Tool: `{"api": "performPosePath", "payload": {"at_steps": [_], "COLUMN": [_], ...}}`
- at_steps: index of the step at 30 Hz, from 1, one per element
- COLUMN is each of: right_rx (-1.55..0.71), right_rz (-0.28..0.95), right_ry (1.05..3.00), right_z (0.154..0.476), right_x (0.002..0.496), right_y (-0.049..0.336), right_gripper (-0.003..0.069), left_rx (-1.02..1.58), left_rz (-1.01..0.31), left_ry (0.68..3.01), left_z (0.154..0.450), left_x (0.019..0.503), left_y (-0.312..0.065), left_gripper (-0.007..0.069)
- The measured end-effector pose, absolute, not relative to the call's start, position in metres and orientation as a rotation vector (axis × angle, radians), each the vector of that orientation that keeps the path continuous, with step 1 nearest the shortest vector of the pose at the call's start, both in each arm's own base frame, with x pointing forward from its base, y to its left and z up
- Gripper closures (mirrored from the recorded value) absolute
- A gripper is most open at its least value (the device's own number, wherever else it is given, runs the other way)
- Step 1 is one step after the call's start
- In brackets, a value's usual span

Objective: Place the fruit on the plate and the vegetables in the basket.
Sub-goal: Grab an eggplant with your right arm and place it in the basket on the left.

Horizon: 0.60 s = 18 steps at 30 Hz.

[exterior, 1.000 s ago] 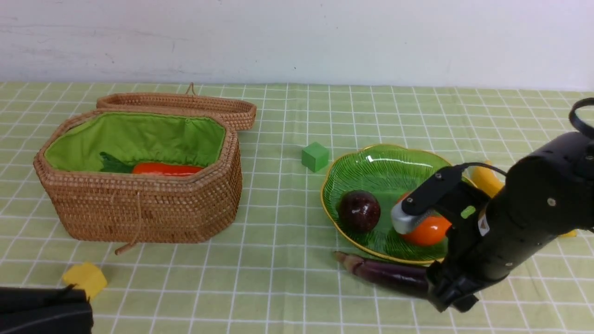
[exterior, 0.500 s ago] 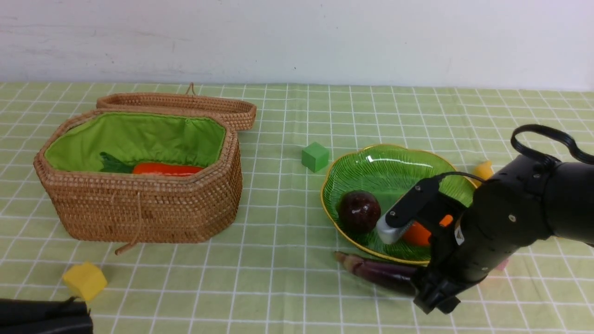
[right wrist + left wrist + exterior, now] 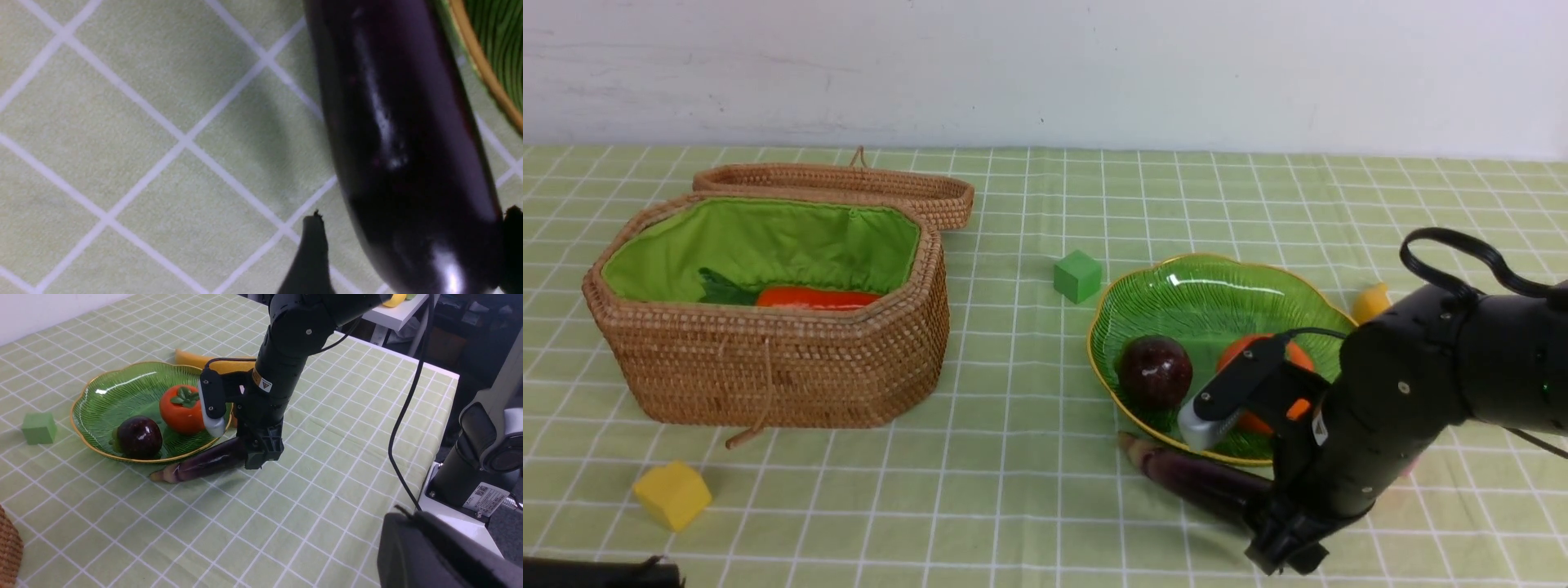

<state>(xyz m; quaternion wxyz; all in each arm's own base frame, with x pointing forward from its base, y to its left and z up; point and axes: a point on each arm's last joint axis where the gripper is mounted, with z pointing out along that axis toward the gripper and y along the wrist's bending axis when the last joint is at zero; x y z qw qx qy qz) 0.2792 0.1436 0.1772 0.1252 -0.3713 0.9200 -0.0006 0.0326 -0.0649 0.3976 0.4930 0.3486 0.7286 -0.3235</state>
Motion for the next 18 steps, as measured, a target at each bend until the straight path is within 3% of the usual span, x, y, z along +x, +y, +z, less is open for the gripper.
{"api": "performPosePath", "payload": {"at_steps": [7, 18], "right_rx": [-1.040, -0.988], "right_rz": [0.061, 0.086], "right_ry": [2.744, 2.643], "right_z": [0.176, 0.174], "right_x": [0.274, 0.285], "right_y": [0.145, 0.152], "right_gripper": [0.0100, 0.0100], "left_rx": [0.845, 0.845], "left_rz": [-0.786, -0.787], "left_ry": [1.767, 1.767], "left_z": [0.398, 0.398], "left_x": [0.033, 0.033], "left_y": [-0.065, -0.065], "left_gripper": [0.0635, 0.0635]}}
